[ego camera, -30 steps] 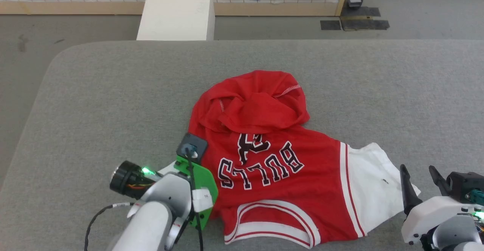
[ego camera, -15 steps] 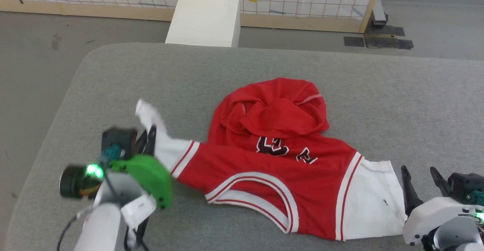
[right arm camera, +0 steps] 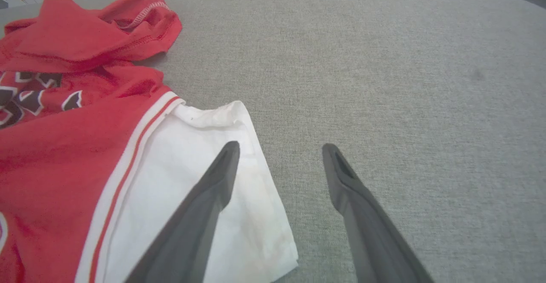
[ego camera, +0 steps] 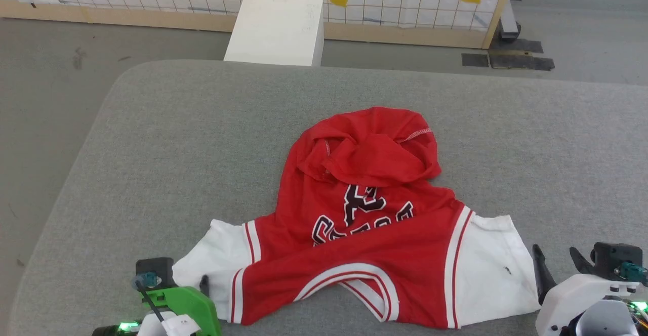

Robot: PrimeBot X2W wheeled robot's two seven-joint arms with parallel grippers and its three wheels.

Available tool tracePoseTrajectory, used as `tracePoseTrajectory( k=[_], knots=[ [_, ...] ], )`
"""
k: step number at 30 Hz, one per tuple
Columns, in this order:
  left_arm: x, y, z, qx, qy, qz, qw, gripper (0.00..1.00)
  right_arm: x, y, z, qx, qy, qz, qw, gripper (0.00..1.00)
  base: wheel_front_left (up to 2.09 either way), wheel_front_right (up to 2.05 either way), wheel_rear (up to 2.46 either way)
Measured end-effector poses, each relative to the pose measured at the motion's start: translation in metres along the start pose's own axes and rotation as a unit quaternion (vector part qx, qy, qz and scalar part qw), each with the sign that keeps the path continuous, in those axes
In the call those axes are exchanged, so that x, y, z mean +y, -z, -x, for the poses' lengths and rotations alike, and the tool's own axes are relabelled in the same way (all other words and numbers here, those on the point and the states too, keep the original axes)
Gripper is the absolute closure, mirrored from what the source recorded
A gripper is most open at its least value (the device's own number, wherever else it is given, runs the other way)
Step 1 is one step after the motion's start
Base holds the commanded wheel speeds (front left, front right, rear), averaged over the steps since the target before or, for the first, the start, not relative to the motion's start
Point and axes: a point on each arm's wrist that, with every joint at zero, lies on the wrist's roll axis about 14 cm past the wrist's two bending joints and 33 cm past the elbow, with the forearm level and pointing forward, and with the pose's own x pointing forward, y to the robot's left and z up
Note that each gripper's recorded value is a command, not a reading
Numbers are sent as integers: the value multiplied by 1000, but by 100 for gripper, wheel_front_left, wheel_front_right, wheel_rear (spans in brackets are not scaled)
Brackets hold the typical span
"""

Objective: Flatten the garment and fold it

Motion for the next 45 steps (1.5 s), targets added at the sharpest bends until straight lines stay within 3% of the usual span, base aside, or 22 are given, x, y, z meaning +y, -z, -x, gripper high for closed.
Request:
tracePoseTrajectory(
  k=[5,8,10,11,14,18,21,29,30,31,32,35,40,45],
  knots=[
    [3,-16,5,-36,-7,-7,999,0,-1,-4,4,2,2,6,1000,0,0,0,0],
    [-3,-55,14,-113,2,-12,994,0,-6,-7,6,6,12,15,1000,0,0,0,0],
    [-9,-92,25,-188,17,-36,981,0,-2,-9,5,9,6,24,1000,0,0,0,0],
    [-18,-136,47,-291,37,-46,955,0,14,-10,4,21,-14,37,999,0,0,0,0],
    [-24,-156,63,-357,47,-74,930,0,27,-8,-1,49,-35,61,996,0,0,0,0],
    [-45,-162,69,-390,81,-107,911,0,32,-8,-14,97,-49,95,990,0,0,0,0],
    [-50,-156,65,-386,91,-135,908,0,28,8,-22,171,-49,123,976,0,0,0,0],
    [-55,-120,41,-324,108,-149,928,0,26,34,-42,277,-54,142,949,0,0,0,0],
    [-56,-115,39,-317,111,-154,929,0,27,38,-44,291,-57,143,944,7,0,0,0],
    [-55,-112,37,-311,111,-154,931,0,29,41,-45,302,-60,147,940,67,0,0,0],
    [-55,-111,36,-309,110,-153,932,0,31,43,-46,308,-63,154,937,100,0,0,0],
    [-51,-109,34,-304,103,-149,935,0,36,44,-51,311,-73,164,933,100,0,0,0],
    [-45,-114,32,-309,90,-140,936,0,33,38,-54,281,-71,152,945,100,0,0,0],
    [-51,-115,33,-314,99,-138,934,0,1,26,-49,271,-35,152,950,100,0,0,0]
  ],
)
